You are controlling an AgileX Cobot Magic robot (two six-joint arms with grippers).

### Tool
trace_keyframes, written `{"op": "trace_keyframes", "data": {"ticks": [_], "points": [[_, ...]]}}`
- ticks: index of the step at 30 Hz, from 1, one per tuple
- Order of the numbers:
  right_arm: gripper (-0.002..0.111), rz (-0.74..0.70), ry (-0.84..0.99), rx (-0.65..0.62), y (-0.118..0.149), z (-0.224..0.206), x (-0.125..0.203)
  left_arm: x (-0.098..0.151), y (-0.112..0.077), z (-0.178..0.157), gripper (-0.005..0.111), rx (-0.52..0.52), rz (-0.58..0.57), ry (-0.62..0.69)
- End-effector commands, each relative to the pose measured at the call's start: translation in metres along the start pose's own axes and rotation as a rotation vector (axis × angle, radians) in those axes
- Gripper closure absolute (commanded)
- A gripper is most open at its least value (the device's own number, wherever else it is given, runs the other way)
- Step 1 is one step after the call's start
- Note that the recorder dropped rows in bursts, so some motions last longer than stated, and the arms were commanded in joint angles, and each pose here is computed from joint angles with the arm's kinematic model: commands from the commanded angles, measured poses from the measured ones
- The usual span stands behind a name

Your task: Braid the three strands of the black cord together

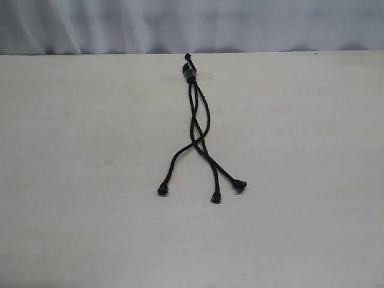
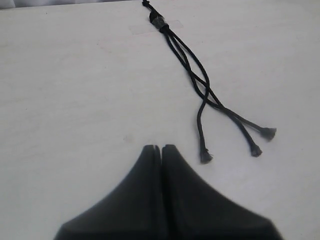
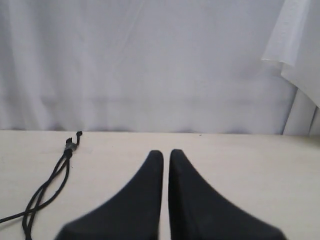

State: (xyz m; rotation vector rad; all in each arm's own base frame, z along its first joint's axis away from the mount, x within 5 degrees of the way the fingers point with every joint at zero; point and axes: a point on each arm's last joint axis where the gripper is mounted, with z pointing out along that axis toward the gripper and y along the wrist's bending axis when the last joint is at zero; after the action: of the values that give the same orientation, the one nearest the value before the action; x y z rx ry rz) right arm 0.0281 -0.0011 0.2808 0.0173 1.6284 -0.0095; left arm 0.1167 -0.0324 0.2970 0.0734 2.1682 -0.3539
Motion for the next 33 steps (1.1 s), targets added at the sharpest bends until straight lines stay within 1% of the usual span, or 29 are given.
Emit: {"op": "trace_keyframes", "data": {"ticks": [1,3,5,12,13,14,17,21,24,27,29,33], "points": [[0.104,0.004,0.102,0.008,-0.001,0.018,0.046,0.002,0.001,0.000,0.107,-0.002,0.004,0.002],[0.104,0.004,0.159,0.009,-0.001,0.023,0.065,0.002,0.001,0.000,0.107,-0.002,0.004,0.002],[0.104,0.003,0.177,0.009,-0.001,0.025,0.074,0.002,0.001,0.000,0.107,-0.002,0.004,0.002],[0.104,0.003,0.175,0.008,-0.001,0.026,0.074,0.002,0.000,-0.001,0.107,-0.001,0.005,-0.006],[0.104,0.003,0.175,0.008,-0.001,0.026,0.074,0.002,0.003,-0.005,0.107,-0.028,0.049,-0.026],[0.104,0.003,0.175,0.008,-0.001,0.026,0.074,0.005,0.006,-0.008,0.107,-0.048,0.031,-0.046],[0.104,0.007,0.175,0.007,0.000,0.026,0.074,0.022,0.019,-0.017,0.107,-0.142,-0.012,-0.152],[0.104,0.007,0.175,0.007,0.000,0.026,0.074,0.048,0.030,-0.021,0.107,-0.251,0.024,-0.280],[0.104,0.007,0.175,0.007,0.000,0.026,0.074,0.068,0.036,-0.018,0.107,-0.296,0.073,-0.343],[0.104,0.007,0.175,0.007,0.000,0.026,0.074,0.088,0.041,-0.014,0.107,-0.335,0.140,-0.349],[0.104,0.007,0.175,0.007,0.000,0.026,0.074,0.101,0.044,-0.010,0.107,-0.350,0.164,-0.344],[0.104,0.007,0.175,0.007,0.000,0.026,0.074,0.115,0.047,-0.004,0.107,-0.351,0.165,-0.334]]}}
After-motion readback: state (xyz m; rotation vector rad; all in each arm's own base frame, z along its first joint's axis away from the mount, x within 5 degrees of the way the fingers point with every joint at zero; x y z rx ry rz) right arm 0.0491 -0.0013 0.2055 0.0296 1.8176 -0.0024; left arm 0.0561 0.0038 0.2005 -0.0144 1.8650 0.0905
